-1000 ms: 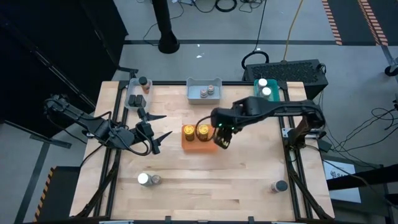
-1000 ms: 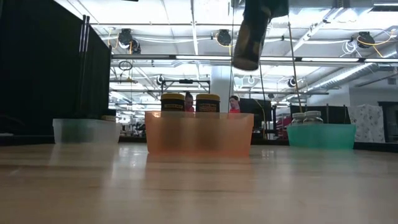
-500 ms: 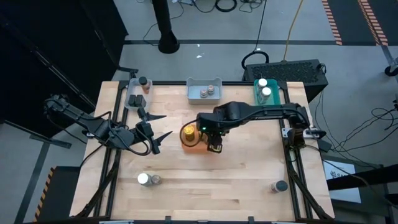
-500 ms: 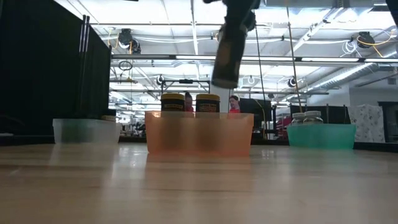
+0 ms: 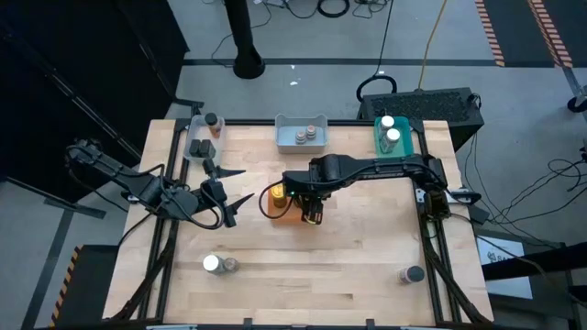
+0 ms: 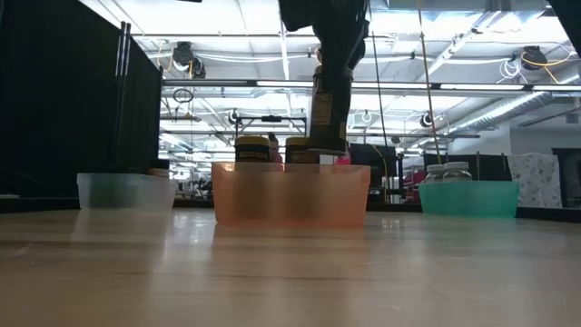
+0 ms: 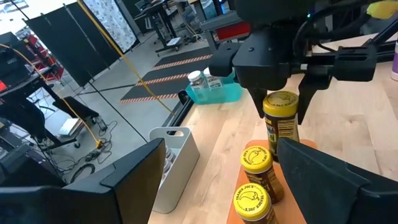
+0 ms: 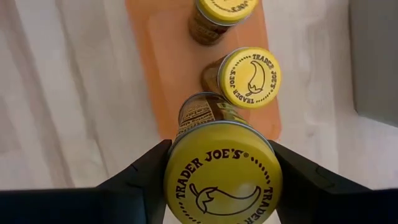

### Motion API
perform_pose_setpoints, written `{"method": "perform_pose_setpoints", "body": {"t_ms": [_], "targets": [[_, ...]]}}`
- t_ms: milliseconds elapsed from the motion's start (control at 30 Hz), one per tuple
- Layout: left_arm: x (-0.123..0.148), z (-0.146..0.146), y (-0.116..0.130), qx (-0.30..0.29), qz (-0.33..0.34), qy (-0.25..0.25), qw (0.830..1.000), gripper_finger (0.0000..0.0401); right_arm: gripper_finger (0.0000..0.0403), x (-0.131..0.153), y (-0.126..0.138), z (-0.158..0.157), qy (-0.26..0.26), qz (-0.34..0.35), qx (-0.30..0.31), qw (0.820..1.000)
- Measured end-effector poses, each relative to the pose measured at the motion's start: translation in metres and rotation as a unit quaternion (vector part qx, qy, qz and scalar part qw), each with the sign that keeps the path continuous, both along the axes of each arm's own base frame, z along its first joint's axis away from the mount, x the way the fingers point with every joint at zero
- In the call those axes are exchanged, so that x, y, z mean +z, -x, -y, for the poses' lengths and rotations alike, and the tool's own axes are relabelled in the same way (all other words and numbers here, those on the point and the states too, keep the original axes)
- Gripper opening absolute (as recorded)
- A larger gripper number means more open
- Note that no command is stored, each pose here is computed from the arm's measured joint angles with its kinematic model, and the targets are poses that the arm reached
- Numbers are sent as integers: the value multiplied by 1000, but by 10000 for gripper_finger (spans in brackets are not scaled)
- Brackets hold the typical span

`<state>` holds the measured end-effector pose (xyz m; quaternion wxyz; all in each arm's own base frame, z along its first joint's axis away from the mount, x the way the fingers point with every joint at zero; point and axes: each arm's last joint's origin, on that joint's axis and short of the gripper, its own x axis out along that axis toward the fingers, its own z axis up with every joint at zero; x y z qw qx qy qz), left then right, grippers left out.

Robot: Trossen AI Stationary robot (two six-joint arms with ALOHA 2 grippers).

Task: Sort spices by type
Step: Put the yellow seasoning bottle into the orange bin

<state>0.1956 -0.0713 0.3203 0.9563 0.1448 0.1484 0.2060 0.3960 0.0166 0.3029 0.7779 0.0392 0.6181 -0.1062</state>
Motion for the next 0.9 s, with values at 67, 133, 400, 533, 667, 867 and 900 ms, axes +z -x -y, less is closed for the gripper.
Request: {"method": "perform_pose_setpoints", "body": {"t_ms": [67, 133, 400, 533, 667, 867, 900], "targets": [[0, 0, 0, 0, 0, 0, 1000, 315, 202, 0, 0, 0, 2, -1, -1, 1000], [0, 0, 0, 0, 0, 0, 1000, 315, 202, 0, 0, 0, 2, -1, -3, 1000], [0, 0, 0, 0, 0, 0, 1000, 315, 203, -16, -8, -1, 3, -22, -2, 1000], [0, 0, 0, 0, -1, 0, 1000, 315, 204, -30, -13, -1, 5, -44, 2, 999], [-1, 0, 0, 0, -3, -1, 1000, 315, 204, -38, -18, -1, 5, -51, 2, 999], [-1, 0, 0, 0, -4, -1, 1000, 315, 209, -49, -23, -1, 5, -61, 2, 998], [-1, 0, 0, 0, -5, -2, 1000, 315, 212, -50, -23, -1, 4, -61, 2, 998]]}}
